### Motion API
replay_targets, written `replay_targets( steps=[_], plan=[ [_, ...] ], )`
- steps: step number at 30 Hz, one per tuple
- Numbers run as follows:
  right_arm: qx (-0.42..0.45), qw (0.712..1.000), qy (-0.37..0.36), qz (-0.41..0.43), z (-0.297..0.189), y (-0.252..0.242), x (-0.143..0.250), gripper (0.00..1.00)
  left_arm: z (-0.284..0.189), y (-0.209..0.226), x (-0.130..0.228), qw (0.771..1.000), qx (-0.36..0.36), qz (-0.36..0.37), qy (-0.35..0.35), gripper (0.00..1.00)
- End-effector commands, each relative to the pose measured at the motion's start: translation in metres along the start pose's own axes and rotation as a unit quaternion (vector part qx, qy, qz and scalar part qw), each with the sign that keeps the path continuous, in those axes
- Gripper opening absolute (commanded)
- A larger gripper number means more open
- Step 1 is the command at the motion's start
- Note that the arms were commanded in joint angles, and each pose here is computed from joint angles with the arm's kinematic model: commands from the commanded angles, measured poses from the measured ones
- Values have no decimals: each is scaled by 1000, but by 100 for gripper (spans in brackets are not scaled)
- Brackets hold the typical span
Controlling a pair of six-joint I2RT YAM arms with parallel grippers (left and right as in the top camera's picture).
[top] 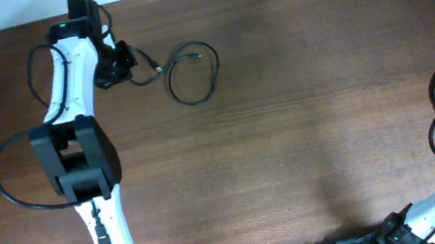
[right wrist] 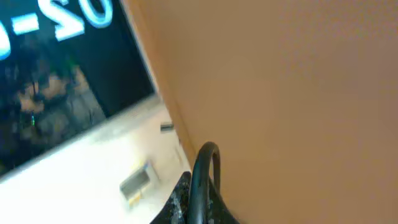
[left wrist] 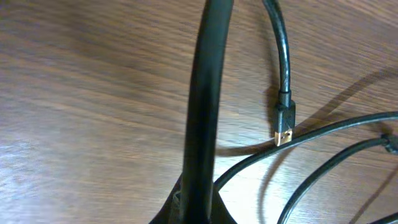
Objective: Untangle cables
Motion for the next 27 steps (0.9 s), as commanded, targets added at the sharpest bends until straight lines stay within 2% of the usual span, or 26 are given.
replay_targets(
  steps=[1, 4, 8, 12, 13, 15, 16, 17, 20, 21, 23, 24, 25, 27],
  plan=[
    [-63, 995, 46, -69, 17, 41, 23, 4, 0, -15, 4, 1000, 13, 25, -4, 0],
    [-100, 988, 100, -67, 37, 68, 55, 4, 1, -19, 7, 999, 17, 28, -1, 0],
    [-148, 961, 225, -62, 70, 107, 139, 4, 1, -26, 12, 998, 41, 53, 15, 0],
    [-161, 931, 323, -57, 86, 119, 220, 4, 0, -28, 14, 996, 50, 65, 20, 0],
    [-161, 925, 339, -56, 88, 120, 236, 12, 1, -28, 14, 996, 50, 64, 20, 0],
    [-163, 913, 370, -54, 89, 121, 267, 41, 1, -28, 14, 996, 50, 64, 20, 0],
    [-164, 908, 383, -52, 88, 121, 278, 68, 0, -29, 14, 996, 52, 70, 20, 0],
    [-165, 903, 393, -51, 86, 121, 285, 99, 0, -34, 17, 990, 80, 111, 31, 0],
    [-184, 898, 398, -48, 83, 125, 286, 99, -5, -47, 23, 975, 142, 164, 49, 0],
    [-226, 890, 392, -58, 79, 132, 285, 99, -7, -49, 23, 972, 153, 172, 51, 0],
    [-396, 848, 346, -72, 61, 161, 280, 99, -19, -65, 28, 949, 215, 223, 57, 0],
    [-450, 829, 322, -78, 53, 172, 277, 99, -30, -77, 32, 935, 245, 252, 54, 0],
    [-497, 810, 299, -87, 45, 184, 274, 99, -37, -84, 34, 930, 250, 265, 48, 0],
    [-552, 779, 278, -108, 30, 211, 273, 99, -67, -108, 42, 912, 262, 315, 22, 0]
  ],
)
Point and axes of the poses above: each gripper's point midway between its finger pads, its own z axis out along the fingers, its own y axis along the line the jaws close on, x = y × z, the point moved 7 cm from there along -z, back along the fingers, and after that the axes turned 15 degrees about -z, right-handed, at the moved point
